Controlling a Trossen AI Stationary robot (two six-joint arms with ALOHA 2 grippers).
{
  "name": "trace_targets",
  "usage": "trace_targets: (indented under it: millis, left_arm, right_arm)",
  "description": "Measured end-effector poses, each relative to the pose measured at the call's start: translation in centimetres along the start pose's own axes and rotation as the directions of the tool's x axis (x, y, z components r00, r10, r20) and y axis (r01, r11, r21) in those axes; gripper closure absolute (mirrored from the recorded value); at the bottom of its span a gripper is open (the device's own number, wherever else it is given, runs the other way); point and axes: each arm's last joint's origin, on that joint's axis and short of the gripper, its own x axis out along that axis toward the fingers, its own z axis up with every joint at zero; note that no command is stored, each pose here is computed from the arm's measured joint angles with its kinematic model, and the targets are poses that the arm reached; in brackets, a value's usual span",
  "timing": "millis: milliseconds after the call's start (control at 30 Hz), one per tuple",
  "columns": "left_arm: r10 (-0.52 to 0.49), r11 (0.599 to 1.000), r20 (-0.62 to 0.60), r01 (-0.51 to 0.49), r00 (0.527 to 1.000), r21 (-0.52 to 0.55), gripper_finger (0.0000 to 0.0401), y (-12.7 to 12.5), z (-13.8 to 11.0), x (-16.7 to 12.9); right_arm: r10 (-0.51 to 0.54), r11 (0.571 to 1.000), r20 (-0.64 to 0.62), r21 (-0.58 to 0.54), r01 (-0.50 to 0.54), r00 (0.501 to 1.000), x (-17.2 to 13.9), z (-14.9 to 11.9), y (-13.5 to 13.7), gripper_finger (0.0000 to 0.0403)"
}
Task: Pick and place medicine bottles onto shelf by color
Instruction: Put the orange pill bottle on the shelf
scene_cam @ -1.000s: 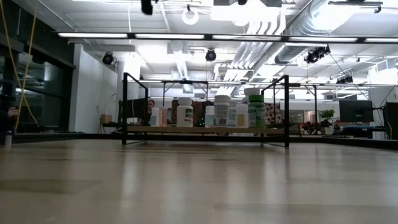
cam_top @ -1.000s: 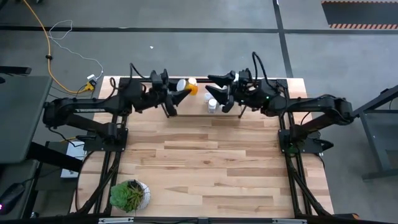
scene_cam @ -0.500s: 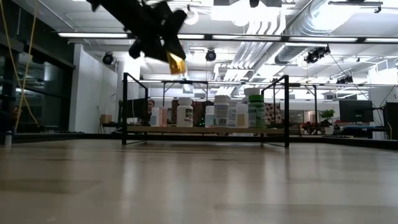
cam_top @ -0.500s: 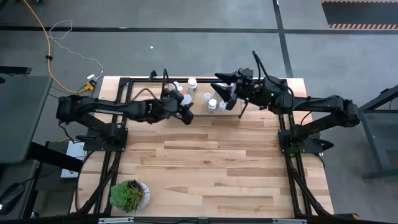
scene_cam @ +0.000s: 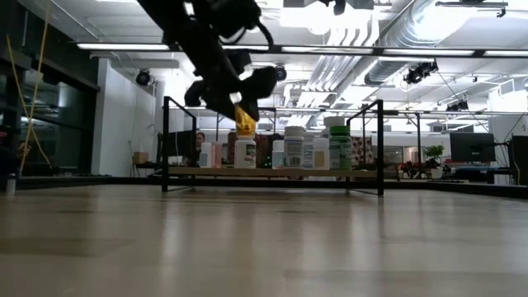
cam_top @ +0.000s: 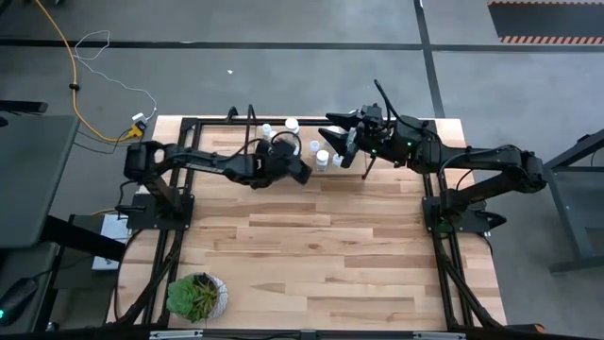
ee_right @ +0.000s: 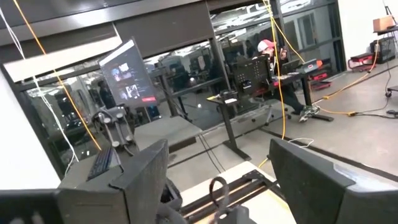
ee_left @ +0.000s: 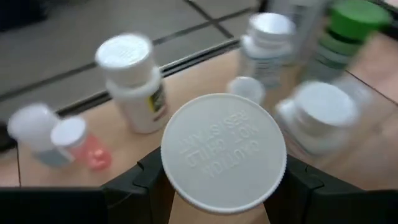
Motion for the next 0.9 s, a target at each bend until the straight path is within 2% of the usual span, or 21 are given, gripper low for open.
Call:
trace_targets:
  millis: [167, 267, 533, 733, 900]
  left_arm:
    - [0.052, 0.977, -0.036, -0.058, 0.998, -0.204, 0.0222, 0.3, -0.8, 1.7]
    - [0.077, 0.966, -0.062, -0.09, 0.995, -0.241, 0.0222, 0.4, -1.5, 2.5]
    - [0.107, 0.965, -0.107, -0.129, 0.989, -0.227, 0.0222, 0.0, -3.4, 4.1]
    - [0.113, 0.969, -0.104, -0.133, 0.988, -0.207, 0.0217, -0.1, -3.5, 4.3]
    - [0.126, 0.975, -0.107, -0.143, 0.986, -0.168, 0.0195, 0.3, -3.4, 4.6]
  right_arm:
    - [-0.003, 1.0, -0.01, 0.001, 0.003, 1.0, 0.0, -0.1, 0.0, 0.013]
    - [-0.004, 1.0, -0.014, 0.0, 0.004, 1.0, 0.0, -0.1, 0.0, 0.013]
    - [-0.006, 1.0, -0.022, -0.004, 0.006, 1.0, 0.0, -0.2, -0.1, 0.013]
    - [-0.011, 1.0, -0.041, -0.008, 0.01, 0.999, 0.0, -0.4, -0.1, 0.013]
    - [-0.014, 1.0, -0.053, -0.008, 0.013, 0.998, 0.0, -0.5, -0.1, 0.013]
